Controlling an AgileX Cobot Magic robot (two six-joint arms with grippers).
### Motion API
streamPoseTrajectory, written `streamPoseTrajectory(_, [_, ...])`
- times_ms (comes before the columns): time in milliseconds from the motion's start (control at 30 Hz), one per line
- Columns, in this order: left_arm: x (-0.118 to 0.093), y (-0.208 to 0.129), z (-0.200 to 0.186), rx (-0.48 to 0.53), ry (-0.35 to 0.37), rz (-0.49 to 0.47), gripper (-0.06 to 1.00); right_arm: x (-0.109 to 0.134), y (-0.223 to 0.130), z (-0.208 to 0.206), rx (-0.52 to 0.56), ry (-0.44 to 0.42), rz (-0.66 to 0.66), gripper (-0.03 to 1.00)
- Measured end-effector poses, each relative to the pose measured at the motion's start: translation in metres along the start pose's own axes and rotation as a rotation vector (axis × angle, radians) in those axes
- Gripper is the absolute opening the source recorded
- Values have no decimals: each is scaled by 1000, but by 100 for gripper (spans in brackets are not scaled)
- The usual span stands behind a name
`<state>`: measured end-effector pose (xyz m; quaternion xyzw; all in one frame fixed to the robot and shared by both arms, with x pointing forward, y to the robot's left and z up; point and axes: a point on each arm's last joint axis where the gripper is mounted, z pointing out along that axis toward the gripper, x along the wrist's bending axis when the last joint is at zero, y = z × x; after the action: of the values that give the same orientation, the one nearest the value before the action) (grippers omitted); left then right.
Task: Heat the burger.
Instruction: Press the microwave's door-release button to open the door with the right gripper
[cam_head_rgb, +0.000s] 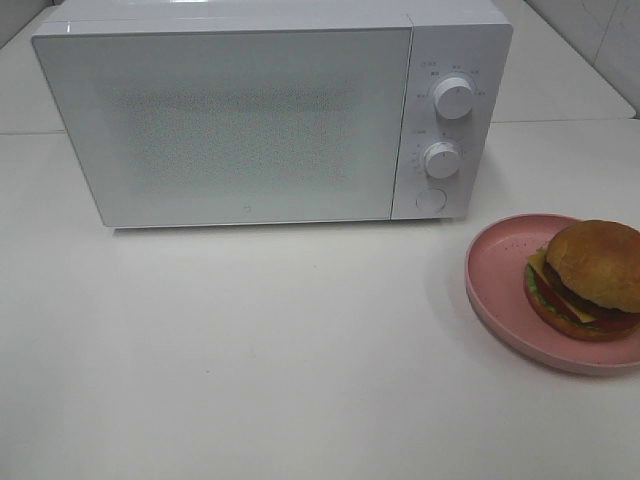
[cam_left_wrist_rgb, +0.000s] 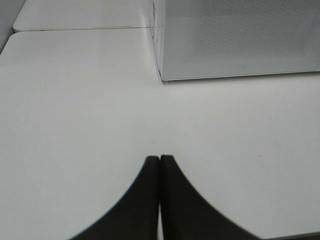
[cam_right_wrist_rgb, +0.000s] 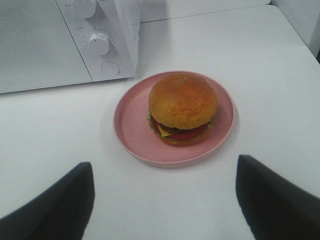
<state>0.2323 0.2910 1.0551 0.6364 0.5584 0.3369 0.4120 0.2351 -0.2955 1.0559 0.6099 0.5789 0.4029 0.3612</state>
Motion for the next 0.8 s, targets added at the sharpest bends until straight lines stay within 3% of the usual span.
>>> streamPoseTrajectory(800, [0,0,0,0,0,0,0,0,0,0,0,0,0,73])
